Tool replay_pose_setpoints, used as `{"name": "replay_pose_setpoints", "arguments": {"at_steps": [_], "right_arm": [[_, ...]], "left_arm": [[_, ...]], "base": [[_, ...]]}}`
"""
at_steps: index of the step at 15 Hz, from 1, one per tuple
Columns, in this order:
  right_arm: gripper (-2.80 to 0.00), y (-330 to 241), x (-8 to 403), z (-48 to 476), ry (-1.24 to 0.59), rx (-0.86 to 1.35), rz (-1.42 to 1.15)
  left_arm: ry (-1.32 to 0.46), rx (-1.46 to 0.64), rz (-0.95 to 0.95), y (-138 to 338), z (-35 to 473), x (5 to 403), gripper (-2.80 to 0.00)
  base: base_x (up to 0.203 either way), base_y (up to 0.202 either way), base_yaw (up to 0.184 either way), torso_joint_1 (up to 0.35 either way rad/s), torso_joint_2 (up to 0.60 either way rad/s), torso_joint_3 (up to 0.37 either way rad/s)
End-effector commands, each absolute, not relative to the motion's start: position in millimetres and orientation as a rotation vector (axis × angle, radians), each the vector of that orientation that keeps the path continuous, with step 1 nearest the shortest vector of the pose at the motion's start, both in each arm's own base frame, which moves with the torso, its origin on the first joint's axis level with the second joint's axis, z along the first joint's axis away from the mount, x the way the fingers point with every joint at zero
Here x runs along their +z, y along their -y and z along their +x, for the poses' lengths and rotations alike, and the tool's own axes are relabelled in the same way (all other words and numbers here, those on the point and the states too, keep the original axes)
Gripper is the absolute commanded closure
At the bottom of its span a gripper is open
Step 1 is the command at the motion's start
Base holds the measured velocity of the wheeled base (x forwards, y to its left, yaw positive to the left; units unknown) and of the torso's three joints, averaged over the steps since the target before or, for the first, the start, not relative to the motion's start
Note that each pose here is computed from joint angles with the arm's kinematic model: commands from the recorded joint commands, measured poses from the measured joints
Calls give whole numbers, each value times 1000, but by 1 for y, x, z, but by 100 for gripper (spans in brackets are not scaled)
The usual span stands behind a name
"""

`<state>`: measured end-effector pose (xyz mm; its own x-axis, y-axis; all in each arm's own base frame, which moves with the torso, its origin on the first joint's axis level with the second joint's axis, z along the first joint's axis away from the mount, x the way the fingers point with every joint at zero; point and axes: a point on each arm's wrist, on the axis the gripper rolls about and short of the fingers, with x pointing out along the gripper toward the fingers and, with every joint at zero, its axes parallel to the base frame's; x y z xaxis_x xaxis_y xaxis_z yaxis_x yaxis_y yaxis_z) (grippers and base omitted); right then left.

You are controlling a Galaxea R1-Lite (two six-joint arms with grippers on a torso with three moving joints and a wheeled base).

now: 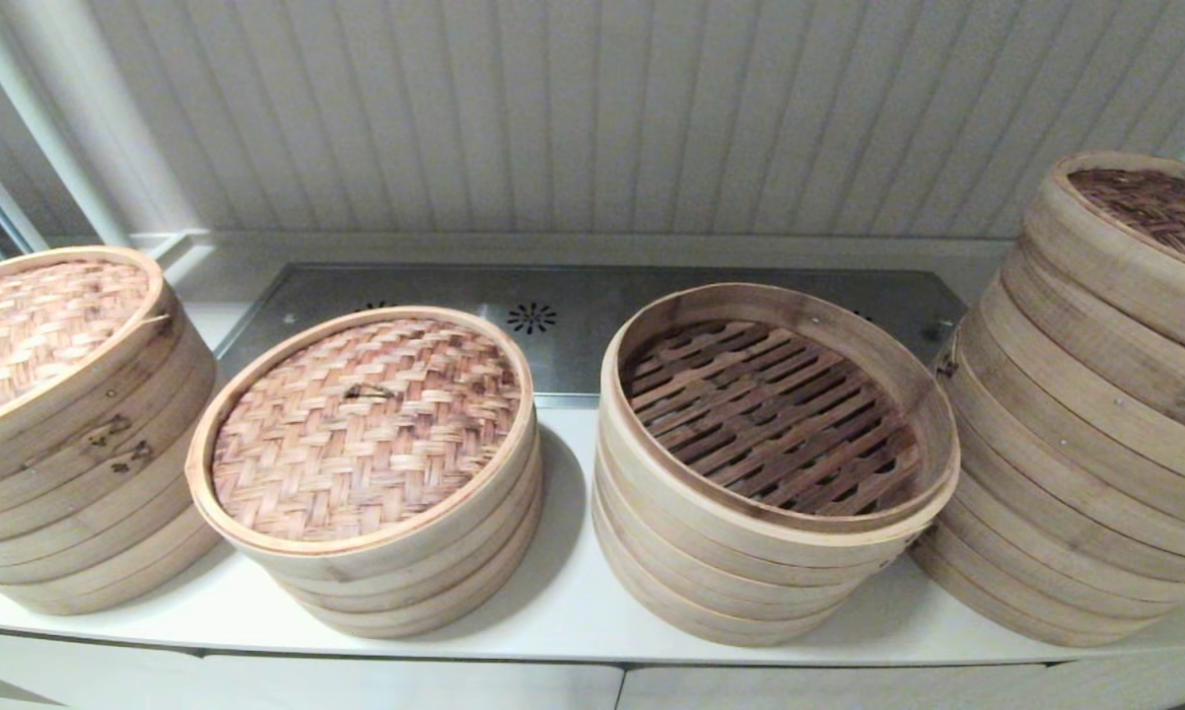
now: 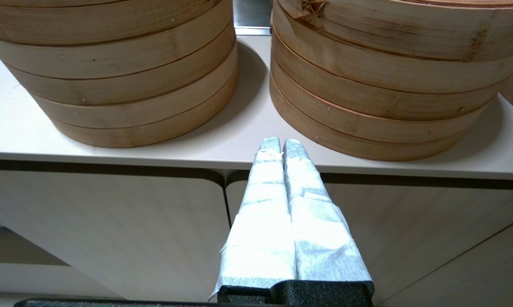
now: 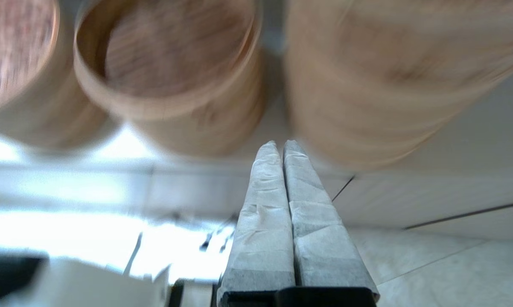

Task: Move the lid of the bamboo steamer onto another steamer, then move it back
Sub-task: Pick up the steamer

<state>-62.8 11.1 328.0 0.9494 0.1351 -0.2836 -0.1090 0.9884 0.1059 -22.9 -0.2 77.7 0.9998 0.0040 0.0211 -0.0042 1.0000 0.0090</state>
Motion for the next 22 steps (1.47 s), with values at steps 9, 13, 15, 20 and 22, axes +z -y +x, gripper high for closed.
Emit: {"name": "replay_pose_setpoints", "arguments": {"at_steps": [9,13,15,20,22], "right_arm": [[0,-2,109,-33,-353,104,49],[0,-2,89,-36,-144,91,52],[0,-2,90,-37,-121,90,68],[0,-2,90,-37,-123,78,76],[0,-1,90,-37,-123,62,75]], "left_arm": [[-12,7,11,0,-22,75,0],[17,-1,12,0,-37,107,0],[47,-8,11,1,-45,140,0],[-41,-70,5,2,-5,240,0],[-105,-129,-13,3,27,266,0]], "base": [[0,0,0,0,0,0],[0,0,0,0,0,0],[0,0,0,0,0,0],[0,0,0,0,0,0],[0,0,0,0,0,0]]}}
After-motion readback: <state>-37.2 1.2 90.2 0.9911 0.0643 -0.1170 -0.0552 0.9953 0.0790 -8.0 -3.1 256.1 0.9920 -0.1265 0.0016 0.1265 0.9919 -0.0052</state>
